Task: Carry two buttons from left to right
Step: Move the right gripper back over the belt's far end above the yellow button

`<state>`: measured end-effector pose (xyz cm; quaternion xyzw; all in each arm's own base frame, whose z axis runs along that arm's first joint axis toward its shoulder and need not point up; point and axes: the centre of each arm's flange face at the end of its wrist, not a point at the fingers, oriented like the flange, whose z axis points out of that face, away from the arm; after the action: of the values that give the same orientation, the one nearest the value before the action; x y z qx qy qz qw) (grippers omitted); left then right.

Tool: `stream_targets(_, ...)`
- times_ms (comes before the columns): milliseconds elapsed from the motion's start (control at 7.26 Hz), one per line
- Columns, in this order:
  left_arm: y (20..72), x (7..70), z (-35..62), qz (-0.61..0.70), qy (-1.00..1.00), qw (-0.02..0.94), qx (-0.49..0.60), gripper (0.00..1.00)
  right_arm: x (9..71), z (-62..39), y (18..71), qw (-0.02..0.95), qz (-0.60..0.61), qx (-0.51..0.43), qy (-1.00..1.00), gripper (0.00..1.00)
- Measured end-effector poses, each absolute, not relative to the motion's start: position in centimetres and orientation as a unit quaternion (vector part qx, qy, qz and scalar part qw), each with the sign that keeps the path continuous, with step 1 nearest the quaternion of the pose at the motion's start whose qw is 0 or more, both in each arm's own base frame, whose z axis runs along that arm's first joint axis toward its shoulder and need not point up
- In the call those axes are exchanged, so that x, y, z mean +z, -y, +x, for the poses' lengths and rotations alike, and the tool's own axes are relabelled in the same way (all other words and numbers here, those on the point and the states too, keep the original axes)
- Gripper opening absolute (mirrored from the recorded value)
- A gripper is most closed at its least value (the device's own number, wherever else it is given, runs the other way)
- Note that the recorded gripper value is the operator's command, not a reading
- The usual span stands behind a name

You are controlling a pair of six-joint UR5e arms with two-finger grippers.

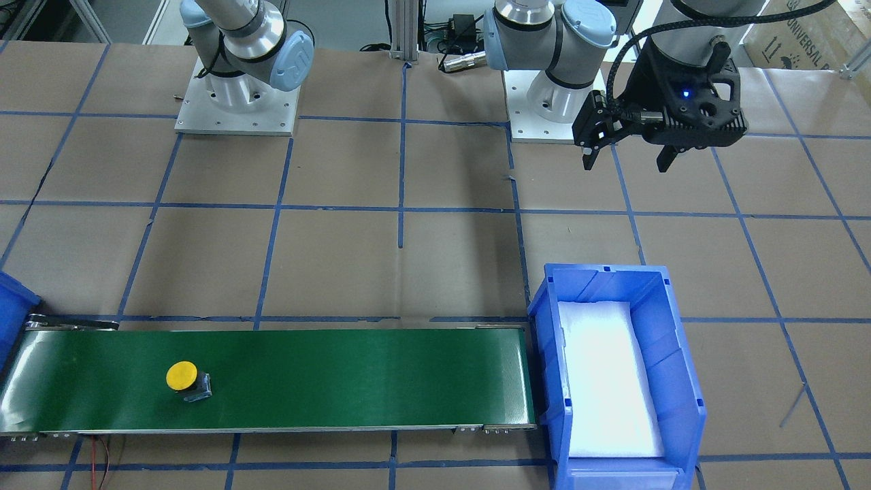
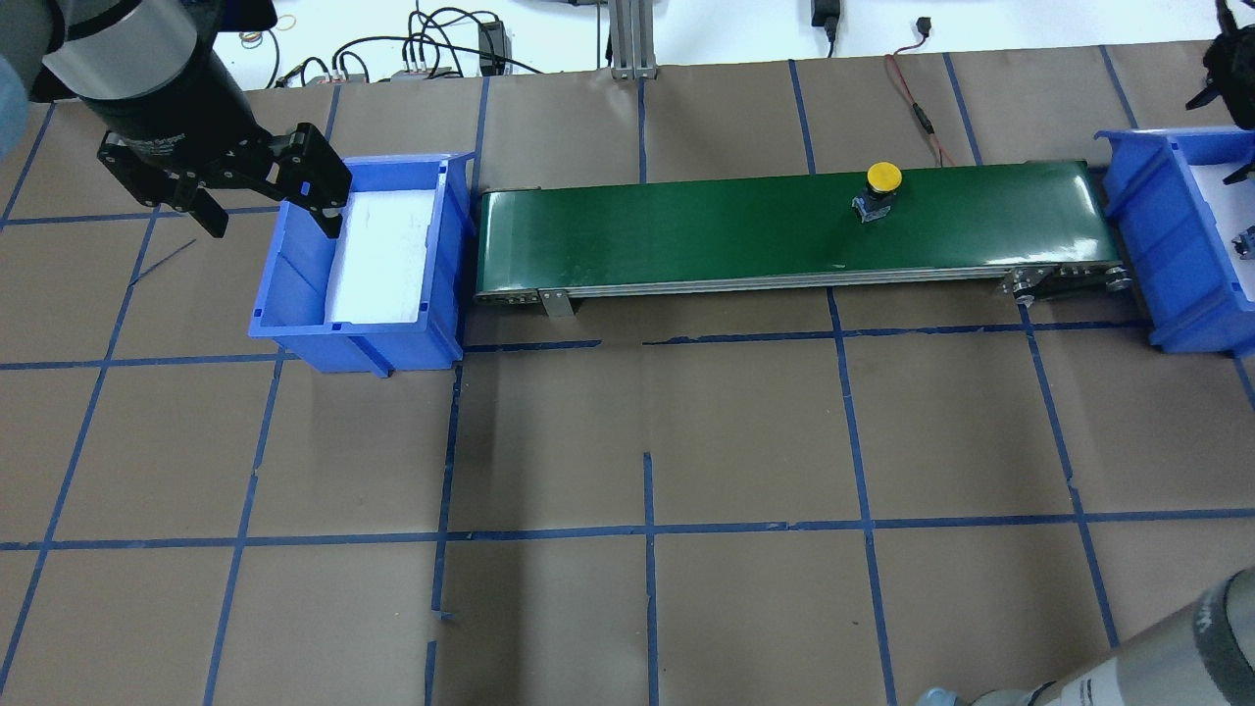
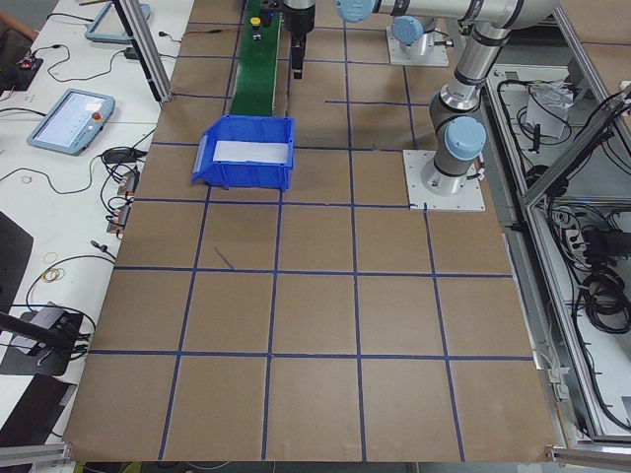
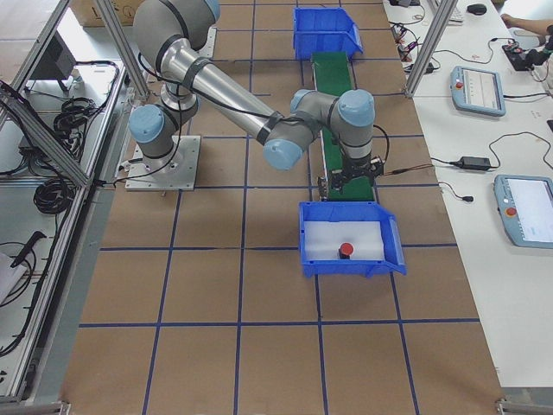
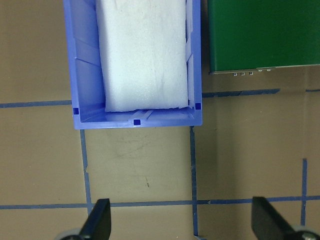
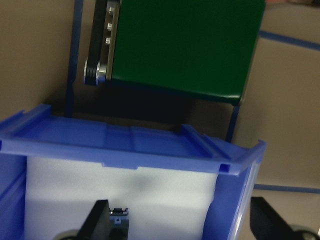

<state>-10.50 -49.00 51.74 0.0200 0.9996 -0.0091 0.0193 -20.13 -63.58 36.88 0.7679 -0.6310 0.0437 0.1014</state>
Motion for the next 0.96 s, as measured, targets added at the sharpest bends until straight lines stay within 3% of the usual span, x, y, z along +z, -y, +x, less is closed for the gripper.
stream_targets(964,49.0,51.7,-10.5,0.019,-1.0,0.019,-0.009,1.0,29.5,-2.7,68.1,0.029,0.741,0.047,0.669,0.99)
